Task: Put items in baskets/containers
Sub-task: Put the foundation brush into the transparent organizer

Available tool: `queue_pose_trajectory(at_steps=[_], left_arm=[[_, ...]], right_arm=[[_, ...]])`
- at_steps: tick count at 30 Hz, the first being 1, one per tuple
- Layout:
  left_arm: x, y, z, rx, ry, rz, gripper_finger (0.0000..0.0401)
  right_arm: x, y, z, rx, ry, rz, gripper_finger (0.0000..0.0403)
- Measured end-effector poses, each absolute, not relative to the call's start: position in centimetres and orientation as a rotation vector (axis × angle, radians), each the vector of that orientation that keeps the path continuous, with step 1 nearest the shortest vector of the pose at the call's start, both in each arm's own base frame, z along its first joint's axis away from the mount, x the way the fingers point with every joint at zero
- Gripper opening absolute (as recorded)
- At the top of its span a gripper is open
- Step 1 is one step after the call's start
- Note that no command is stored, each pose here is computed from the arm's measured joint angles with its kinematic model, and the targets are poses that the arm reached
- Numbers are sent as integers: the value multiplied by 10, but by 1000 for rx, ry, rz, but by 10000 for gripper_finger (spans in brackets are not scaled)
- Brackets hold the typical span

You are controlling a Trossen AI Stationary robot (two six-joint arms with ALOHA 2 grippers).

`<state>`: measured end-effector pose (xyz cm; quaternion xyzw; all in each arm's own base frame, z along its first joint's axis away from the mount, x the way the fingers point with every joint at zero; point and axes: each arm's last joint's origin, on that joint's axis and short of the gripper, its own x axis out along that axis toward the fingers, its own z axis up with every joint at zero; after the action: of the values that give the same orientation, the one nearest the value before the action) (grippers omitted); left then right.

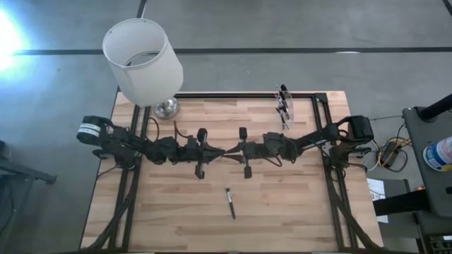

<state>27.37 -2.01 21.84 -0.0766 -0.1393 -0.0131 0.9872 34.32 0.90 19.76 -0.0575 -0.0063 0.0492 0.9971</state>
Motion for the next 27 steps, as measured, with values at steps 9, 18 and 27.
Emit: queue_pose_trajectory(at_steps=[9,18,27], left_arm=[[274,-20,219,-153,-283,-22,0],[274,-20,218,-148,-272,-21,1],[274,-19,216,-126,-257,13,0]], right_arm=[[346,10,202,-102,-24,99,11],[346,10,203,-83,-32,96,6],[346,10,202,-79,-29,98,8]])
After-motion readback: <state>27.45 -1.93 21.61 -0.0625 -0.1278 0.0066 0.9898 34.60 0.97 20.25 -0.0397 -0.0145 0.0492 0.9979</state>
